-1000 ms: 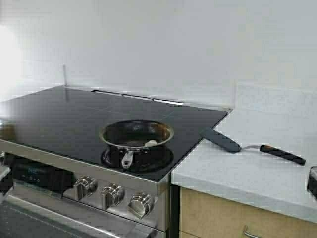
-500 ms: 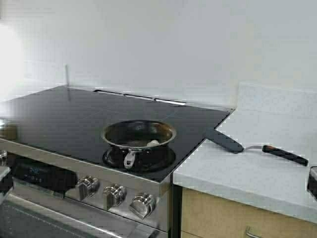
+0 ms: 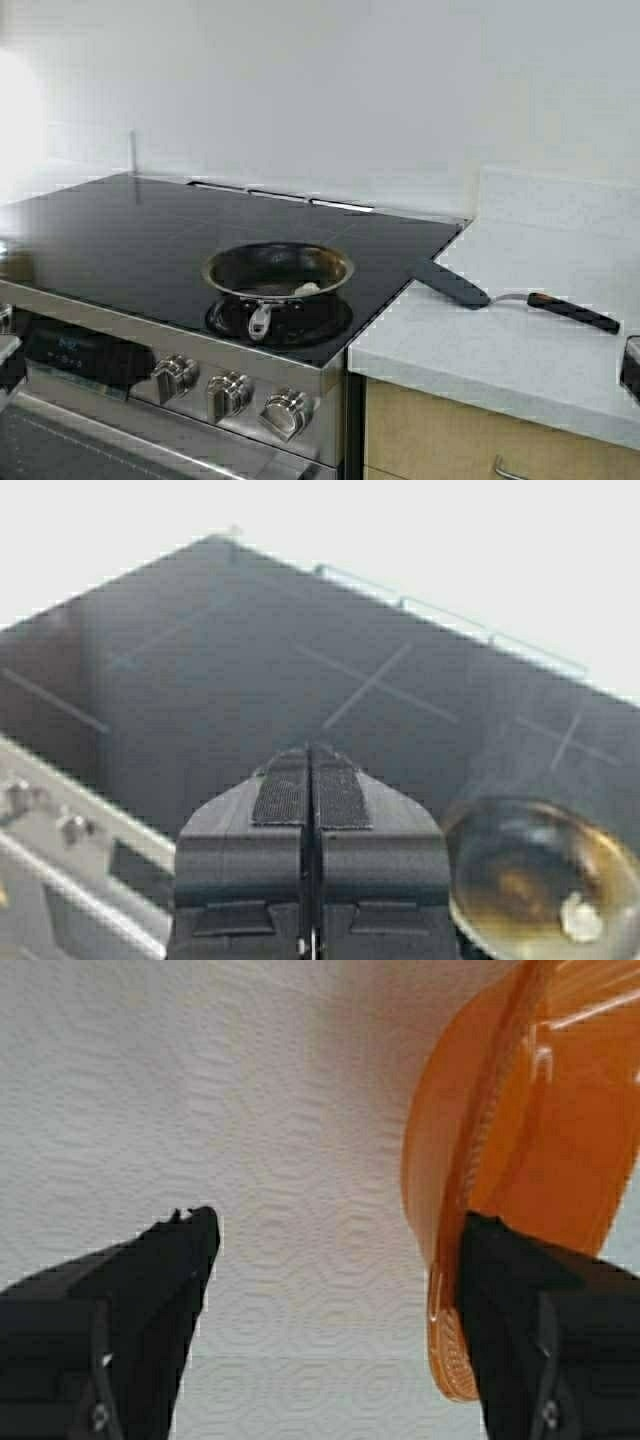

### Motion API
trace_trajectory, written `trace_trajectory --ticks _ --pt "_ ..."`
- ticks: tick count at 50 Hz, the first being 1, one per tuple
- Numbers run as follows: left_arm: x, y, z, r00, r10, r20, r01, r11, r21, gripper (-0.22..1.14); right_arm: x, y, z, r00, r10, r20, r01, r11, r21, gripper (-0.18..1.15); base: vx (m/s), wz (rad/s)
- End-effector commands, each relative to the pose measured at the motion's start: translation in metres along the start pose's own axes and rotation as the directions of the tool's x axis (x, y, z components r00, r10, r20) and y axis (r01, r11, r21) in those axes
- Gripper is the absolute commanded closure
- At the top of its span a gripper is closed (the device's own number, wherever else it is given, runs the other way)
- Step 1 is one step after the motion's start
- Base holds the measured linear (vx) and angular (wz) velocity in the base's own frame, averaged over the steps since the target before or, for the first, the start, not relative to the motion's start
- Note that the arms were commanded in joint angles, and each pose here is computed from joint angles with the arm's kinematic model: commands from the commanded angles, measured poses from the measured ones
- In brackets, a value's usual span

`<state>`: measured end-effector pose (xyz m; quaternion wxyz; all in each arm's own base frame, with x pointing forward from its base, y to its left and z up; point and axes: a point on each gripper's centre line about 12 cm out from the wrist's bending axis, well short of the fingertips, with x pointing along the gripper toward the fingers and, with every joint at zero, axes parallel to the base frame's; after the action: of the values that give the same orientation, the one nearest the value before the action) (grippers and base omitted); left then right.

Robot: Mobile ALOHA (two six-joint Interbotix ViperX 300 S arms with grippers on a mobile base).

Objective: Add oil to the pan and cook the shrimp and serve it

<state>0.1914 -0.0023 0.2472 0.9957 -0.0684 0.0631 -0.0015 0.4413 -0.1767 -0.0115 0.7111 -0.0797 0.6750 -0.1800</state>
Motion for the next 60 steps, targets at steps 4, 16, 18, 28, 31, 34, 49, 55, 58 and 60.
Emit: trace_trajectory --ticks 4,16,18,28,31,34,49,55,58,60 --pt "0.002 0.0 0.003 1.0 -0.001 0.005 0.001 1.0 0.003 0.89 -0.02 -0.013 0.012 0.999 -0.023 0.044 0.022 1.0 0.016 0.01 0.0 0.0" --pt "0.002 0.0 0.003 1.0 -0.001 0.006 0.001 1.0 0.002 0.89 -0.025 -0.015 0.011 0.988 -0.151 0.029 0.154 0.979 -0.135 0.01 0.0 0.0" --pt "0.002 0.0 0.003 1.0 -0.001 0.005 0.001 1.0 0.002 0.89 -0.025 -0.012 0.011 0.987 -0.158 0.025 0.16 0.976 -0.145 0.01 0.0 0.0" --pt "0.002 0.0 0.003 1.0 0.0 0.006 0.0 1.0 0.001 0.89 -0.041 -0.025 0.016 0.95 -0.312 0.019 0.312 0.941 -0.13 0.01 0.0 0.0" --pt "0.002 0.0 0.003 1.0 0.0 0.006 0.0 1.0 0.0 0.89 -0.044 -0.028 0.016 0.934 -0.355 0.03 0.355 0.922 -0.153 0.01 0.0 0.0" --pt "0.002 -0.001 0.004 1.0 -0.001 0.006 0.001 1.0 0.002 0.89 -0.045 -0.028 0.014 0.932 -0.362 0.032 0.362 0.919 -0.153 0.01 0.0 0.0" --pt "0.002 0.0 0.004 1.0 0.0 0.006 0.0 1.0 0.0 0.89 -0.095 -0.027 0.03 0.951 -0.27 0.151 0.282 0.958 -0.06 0.01 0.0 0.0" --pt "0.002 0.0 0.004 1.0 0.0 0.008 0.0 1.0 -0.002 0.89 -0.125 -0.023 0.039 0.952 -0.215 0.218 0.23 0.972 -0.042 0.01 0.0 0.0" --pt "0.002 0.0 0.004 1.0 0.0 0.008 0.0 1.0 -0.002 0.89 -0.136 -0.022 0.043 0.951 -0.199 0.237 0.215 0.976 -0.045 0.01 0.0 0.0" --pt "0.002 -0.001 0.005 1.0 -0.001 0.009 0.002 1.0 -0.003 0.89 -0.142 -0.023 0.046 0.95 -0.187 0.248 0.203 0.978 -0.039 0.01 0.0 0.0"
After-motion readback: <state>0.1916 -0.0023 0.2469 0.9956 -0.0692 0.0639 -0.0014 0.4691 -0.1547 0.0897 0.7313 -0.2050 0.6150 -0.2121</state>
